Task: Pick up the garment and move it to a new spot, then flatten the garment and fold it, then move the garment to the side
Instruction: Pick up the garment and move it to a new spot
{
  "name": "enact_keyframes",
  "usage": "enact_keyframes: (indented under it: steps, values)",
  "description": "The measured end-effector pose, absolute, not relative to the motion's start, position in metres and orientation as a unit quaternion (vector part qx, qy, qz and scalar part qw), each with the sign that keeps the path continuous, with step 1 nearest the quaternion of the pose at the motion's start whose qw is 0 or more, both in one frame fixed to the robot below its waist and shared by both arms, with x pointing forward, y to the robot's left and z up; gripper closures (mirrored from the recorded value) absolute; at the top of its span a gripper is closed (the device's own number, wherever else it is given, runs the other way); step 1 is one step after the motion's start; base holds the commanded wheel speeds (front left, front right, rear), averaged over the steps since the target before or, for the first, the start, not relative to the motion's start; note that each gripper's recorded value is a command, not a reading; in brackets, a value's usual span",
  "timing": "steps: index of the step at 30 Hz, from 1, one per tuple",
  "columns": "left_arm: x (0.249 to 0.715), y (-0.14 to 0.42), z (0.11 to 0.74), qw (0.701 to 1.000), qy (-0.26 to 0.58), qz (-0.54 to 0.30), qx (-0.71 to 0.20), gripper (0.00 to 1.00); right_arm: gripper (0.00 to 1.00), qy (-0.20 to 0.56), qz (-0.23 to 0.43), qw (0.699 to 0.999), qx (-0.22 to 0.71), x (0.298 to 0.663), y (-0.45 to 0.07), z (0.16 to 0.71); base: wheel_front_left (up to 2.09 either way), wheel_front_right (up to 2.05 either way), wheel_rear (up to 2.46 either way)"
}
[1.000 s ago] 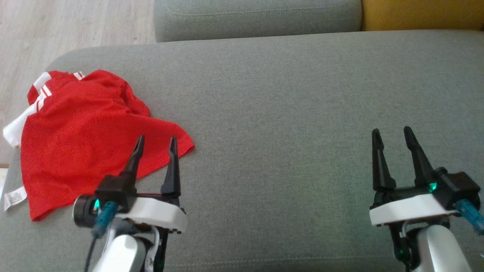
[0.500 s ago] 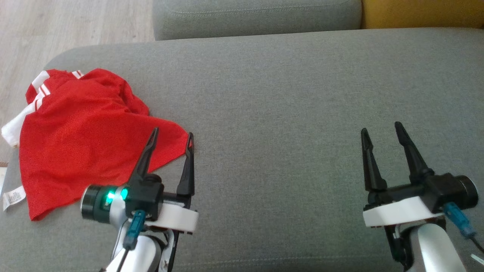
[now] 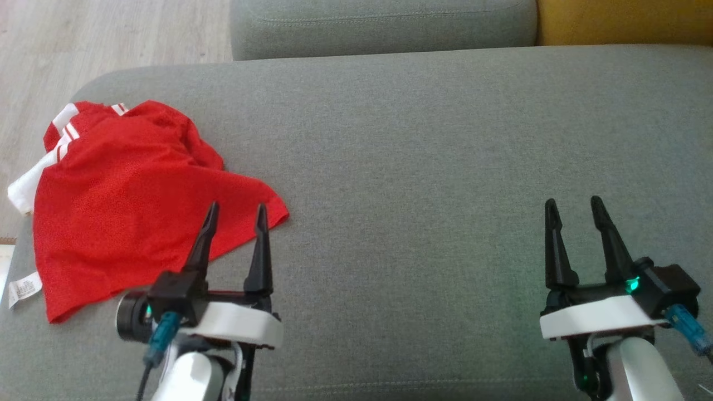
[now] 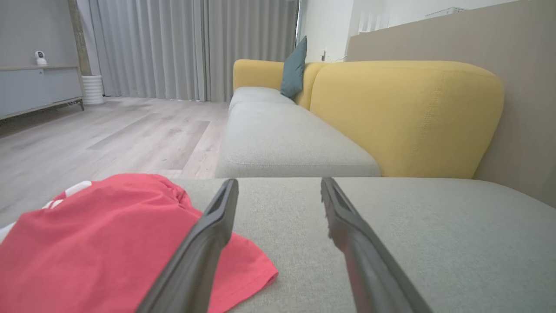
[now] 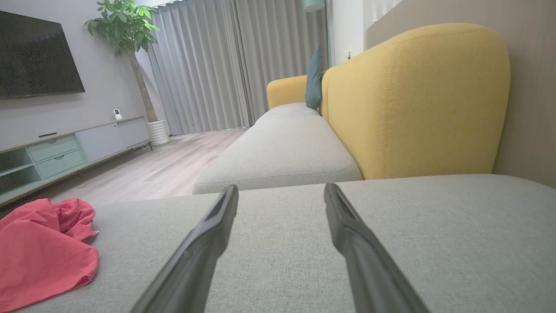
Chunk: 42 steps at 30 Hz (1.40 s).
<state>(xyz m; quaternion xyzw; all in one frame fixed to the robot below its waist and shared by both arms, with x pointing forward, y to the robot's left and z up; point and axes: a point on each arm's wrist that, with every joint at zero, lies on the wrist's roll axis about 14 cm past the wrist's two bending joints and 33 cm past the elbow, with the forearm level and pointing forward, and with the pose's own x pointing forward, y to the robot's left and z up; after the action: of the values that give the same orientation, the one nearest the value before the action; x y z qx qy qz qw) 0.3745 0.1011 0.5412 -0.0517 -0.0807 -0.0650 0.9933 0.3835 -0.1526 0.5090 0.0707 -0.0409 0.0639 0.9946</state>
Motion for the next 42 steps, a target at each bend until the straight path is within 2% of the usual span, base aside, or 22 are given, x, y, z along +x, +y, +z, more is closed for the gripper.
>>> enact_keyframes:
  steps: [7, 19, 42]
  values:
    - [0.377, 0.111, 0.527, 0.993, -0.059, -0.058, -0.081, 0.0, 0.0, -0.035, 0.061, 0.994, 0.079, 0.382, -0.153, 0.505, 0.0, 0.0, 0.0]
    - [0.374, 0.119, 0.528, 0.994, -0.063, -0.055, -0.071, 0.0, 0.0, -0.035, 0.071, 0.993, 0.084, 0.384, -0.146, 0.506, 0.0, 0.0, 0.0]
    - [0.326, 0.223, 0.527, 0.989, -0.068, 0.117, -0.055, 0.0, 0.0, -0.013, 0.227, 0.969, 0.099, 0.4, -0.035, 0.5, 0.0, 0.0, 0.0]
